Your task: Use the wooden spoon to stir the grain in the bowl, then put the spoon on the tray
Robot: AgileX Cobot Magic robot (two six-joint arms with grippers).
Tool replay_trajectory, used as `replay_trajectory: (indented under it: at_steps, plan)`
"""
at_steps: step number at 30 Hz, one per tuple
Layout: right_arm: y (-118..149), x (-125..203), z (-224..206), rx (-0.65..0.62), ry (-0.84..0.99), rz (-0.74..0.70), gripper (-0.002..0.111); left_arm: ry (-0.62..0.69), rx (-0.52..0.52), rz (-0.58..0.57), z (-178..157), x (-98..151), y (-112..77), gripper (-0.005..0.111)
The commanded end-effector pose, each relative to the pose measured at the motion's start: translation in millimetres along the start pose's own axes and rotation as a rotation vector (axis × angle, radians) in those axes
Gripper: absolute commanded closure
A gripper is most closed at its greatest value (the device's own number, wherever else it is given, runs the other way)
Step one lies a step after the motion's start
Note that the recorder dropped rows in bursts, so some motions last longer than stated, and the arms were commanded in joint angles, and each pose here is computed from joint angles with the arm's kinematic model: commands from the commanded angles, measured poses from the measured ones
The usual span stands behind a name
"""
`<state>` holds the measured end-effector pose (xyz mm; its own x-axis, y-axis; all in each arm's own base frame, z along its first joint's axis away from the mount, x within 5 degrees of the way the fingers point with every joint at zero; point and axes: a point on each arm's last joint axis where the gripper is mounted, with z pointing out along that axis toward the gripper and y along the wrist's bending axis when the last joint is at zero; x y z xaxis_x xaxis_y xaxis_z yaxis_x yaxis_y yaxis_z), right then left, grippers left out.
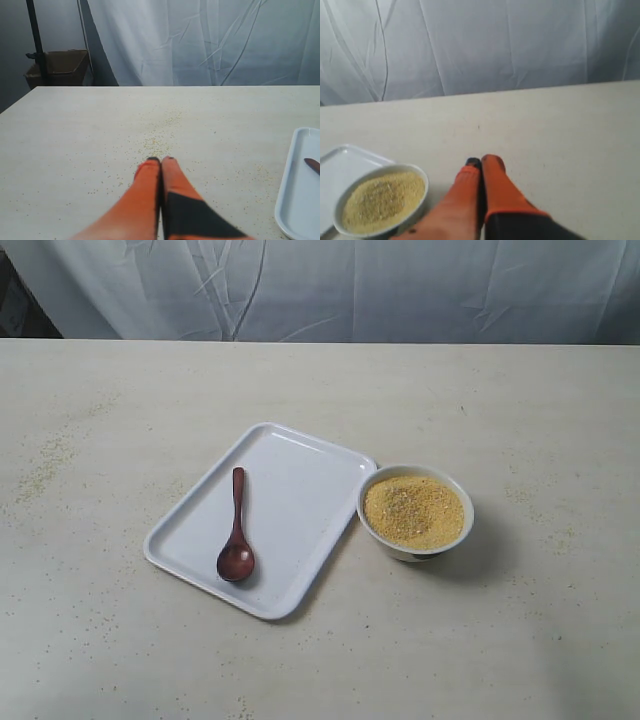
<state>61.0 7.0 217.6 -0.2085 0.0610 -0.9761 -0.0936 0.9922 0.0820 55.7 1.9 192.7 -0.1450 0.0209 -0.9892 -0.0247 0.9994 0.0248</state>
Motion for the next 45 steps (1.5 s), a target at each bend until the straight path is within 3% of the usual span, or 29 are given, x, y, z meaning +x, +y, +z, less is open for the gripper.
replay_trajectory:
  at_steps: [1, 10, 19, 45]
  plan:
    - [-3.0, 33.3, 8.0, 0.010, 0.080, 0.003, 0.108, -0.001, -0.005, 0.002, -0.2, 0.5, 0.3, 0.107]
    - [-3.0, 35.7, 7.1, 0.010, 0.103, 0.008, 0.108, -0.001, -0.005, 0.002, -0.2, 0.5, 0.3, 0.107]
    - [-5.7, 28.0, -0.6, 0.058, -0.038, 0.020, 0.108, -0.001, -0.002, 0.002, -0.2, 0.5, 0.1, 0.107]
    - [-5.6, 27.8, -0.6, 0.057, -0.040, 0.021, 0.108, -0.001, -0.002, 0.000, -0.2, 0.5, 0.1, 0.107]
